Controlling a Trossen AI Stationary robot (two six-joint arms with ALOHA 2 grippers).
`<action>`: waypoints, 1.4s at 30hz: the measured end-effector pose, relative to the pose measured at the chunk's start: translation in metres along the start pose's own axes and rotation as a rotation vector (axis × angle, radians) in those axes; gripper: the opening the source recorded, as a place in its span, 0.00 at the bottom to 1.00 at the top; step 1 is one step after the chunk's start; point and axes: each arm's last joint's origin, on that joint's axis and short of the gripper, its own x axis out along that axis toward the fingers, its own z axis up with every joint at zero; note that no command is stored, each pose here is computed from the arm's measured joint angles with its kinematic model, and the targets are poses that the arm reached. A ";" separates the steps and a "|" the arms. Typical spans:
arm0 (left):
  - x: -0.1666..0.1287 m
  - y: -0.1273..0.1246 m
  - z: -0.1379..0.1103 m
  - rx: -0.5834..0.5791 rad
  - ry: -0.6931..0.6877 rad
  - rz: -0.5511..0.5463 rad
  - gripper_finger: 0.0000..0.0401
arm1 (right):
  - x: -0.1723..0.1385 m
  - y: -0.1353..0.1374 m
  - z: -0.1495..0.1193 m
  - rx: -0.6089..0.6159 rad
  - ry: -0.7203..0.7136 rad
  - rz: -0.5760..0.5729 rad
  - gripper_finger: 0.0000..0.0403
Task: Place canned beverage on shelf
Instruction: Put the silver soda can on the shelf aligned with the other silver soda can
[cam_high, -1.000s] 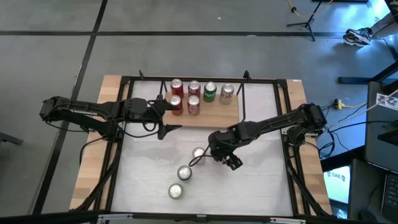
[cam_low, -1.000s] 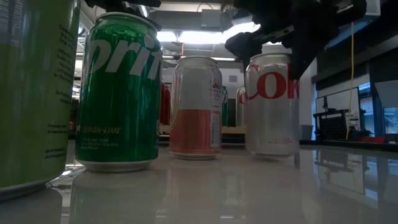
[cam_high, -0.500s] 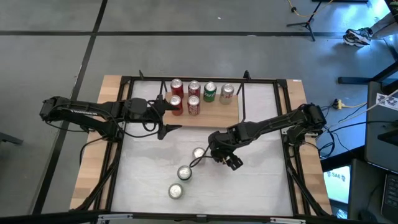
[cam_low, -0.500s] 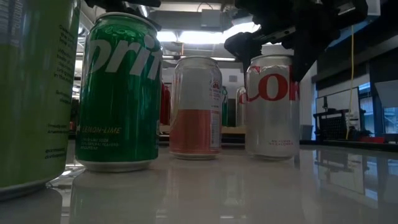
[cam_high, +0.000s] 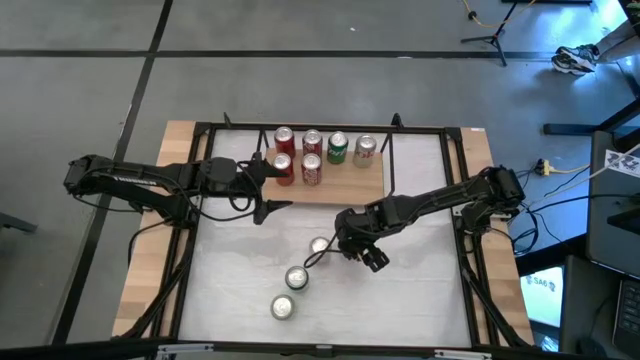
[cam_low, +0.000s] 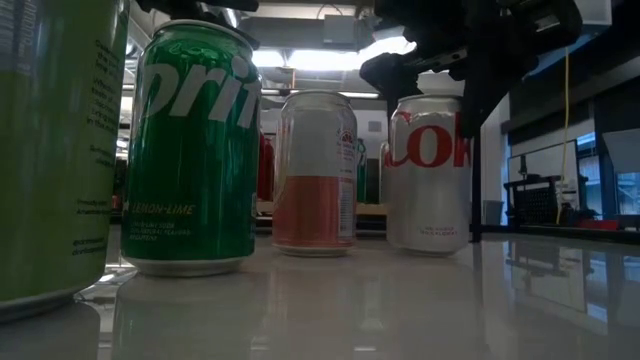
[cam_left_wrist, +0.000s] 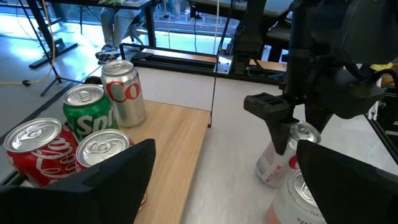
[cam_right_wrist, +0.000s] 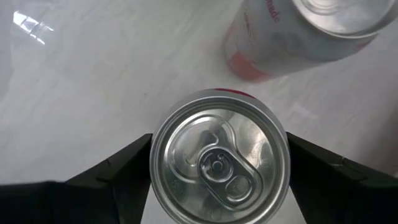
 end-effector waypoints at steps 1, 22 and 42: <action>0.000 0.000 0.000 0.000 0.000 0.000 0.94 | 0.000 0.000 0.000 0.000 0.001 -0.003 0.76; 0.000 0.000 0.000 0.000 0.000 0.000 0.94 | 0.000 0.000 0.000 0.006 0.003 -0.007 0.76; 0.000 0.000 0.000 0.000 0.000 0.000 0.94 | 0.000 0.000 0.000 0.005 0.001 -0.007 0.98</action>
